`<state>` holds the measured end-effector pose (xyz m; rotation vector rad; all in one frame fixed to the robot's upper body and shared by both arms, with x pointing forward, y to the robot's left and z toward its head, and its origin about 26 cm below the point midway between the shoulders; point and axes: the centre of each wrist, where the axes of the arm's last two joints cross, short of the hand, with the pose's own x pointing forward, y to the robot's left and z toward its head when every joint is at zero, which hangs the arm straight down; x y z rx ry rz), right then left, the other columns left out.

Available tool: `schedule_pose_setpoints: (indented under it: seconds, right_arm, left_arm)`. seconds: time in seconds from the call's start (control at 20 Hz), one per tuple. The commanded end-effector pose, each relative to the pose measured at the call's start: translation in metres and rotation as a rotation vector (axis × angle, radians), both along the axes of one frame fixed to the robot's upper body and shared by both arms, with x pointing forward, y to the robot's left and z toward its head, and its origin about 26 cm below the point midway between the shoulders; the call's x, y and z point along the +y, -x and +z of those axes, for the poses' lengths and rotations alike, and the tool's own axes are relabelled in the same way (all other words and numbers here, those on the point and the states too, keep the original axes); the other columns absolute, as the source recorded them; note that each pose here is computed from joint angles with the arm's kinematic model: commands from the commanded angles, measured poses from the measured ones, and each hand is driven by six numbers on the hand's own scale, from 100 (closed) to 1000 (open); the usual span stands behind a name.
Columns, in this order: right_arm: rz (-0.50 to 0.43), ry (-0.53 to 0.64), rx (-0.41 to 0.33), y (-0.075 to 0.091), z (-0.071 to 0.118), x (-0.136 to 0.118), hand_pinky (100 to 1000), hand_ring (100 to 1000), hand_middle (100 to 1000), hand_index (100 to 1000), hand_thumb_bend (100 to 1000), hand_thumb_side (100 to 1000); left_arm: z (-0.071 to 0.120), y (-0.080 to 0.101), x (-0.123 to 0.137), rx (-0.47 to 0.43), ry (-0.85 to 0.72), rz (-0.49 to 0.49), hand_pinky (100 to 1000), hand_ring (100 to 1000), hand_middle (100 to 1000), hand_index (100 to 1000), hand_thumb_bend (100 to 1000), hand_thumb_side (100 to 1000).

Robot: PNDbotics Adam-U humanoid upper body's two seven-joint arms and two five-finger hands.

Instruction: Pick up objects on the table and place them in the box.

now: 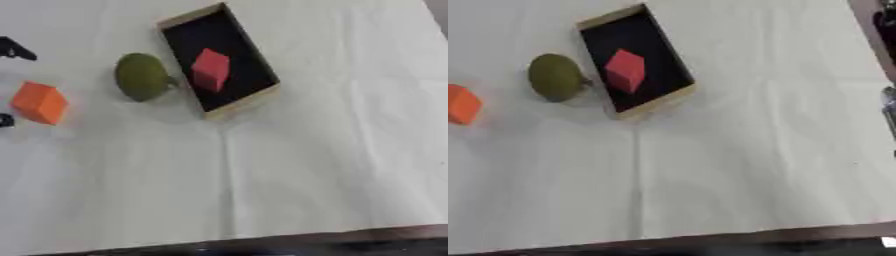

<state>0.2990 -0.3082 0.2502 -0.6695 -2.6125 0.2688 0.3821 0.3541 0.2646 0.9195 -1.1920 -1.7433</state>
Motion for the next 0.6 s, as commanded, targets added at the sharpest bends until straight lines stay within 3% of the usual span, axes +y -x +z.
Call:
schedule_pose_setpoints:
  seconds: [0.05,0.6]
  right_arm:
    - [-0.001,0.001,-0.029,0.003,0.008,0.0,852,786,788,891,100,664]
    - [0.004,-0.02,-0.027,0.002,0.007,0.001,852,786,787,891,100,665]
  left_arm:
    - [0.01,-0.001,0.003,-0.005,-0.022,0.007,910,888,848,926,573,100]
    - [-0.002,-0.017,-0.001,-0.005,-0.004,0.03,885,856,800,886,504,100]
